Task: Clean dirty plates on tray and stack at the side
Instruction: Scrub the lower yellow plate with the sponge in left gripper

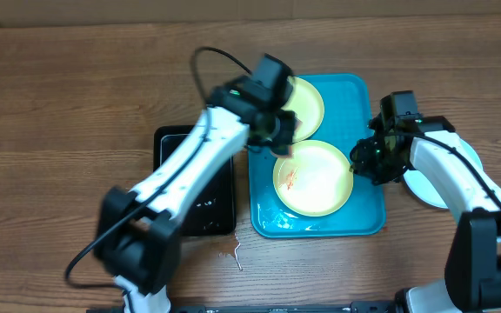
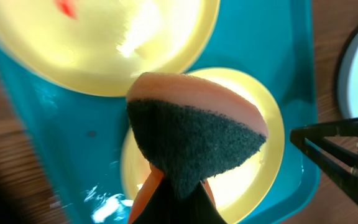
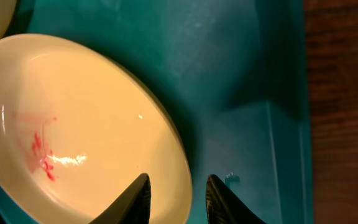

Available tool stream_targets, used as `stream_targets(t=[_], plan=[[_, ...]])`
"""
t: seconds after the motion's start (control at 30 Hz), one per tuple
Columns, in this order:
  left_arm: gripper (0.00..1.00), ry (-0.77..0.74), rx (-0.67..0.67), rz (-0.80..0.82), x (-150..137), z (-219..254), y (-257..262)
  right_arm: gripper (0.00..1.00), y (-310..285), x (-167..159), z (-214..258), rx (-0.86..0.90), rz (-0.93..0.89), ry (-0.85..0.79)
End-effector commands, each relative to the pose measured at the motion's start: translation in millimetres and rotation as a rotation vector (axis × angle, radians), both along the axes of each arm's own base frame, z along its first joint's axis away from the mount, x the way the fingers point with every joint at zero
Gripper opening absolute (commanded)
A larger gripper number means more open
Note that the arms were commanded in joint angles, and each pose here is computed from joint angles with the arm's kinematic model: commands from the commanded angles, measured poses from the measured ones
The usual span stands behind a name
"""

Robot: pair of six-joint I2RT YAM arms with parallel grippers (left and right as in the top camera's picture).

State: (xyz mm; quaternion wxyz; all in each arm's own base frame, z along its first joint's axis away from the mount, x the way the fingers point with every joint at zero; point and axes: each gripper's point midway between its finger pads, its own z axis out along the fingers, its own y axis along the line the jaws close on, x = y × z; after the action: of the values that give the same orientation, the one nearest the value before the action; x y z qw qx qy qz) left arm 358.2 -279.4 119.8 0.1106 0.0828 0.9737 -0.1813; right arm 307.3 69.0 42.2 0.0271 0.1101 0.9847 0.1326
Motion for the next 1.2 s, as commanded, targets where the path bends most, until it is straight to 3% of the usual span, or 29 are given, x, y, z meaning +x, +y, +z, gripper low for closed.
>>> stream_targets(t=[0.0,0.2,0.43,0.77,1.17], plan=[[0.04,0.118,0.0,0.011,-11,-41,-23,0.31,4,-12,-25,0.019,0.046,0.041],[0.04,0.18,0.032,0.003,-15,-77,-26,0.18,0,-18,-57,0.002,-0.008,0.041],[0.04,0.229,0.012,-0.019,-22,-93,-34,0.04,0,-17,-60,0.003,-0.008,0.03],[0.04,0.209,0.06,-0.09,-46,-118,-68,0.04,-1,-21,-60,0.001,-0.007,0.047],[0.04,0.18,0.344,0.184,-3,-117,30,0.04,-1,-26,-60,-0.002,-0.007,0.069]])
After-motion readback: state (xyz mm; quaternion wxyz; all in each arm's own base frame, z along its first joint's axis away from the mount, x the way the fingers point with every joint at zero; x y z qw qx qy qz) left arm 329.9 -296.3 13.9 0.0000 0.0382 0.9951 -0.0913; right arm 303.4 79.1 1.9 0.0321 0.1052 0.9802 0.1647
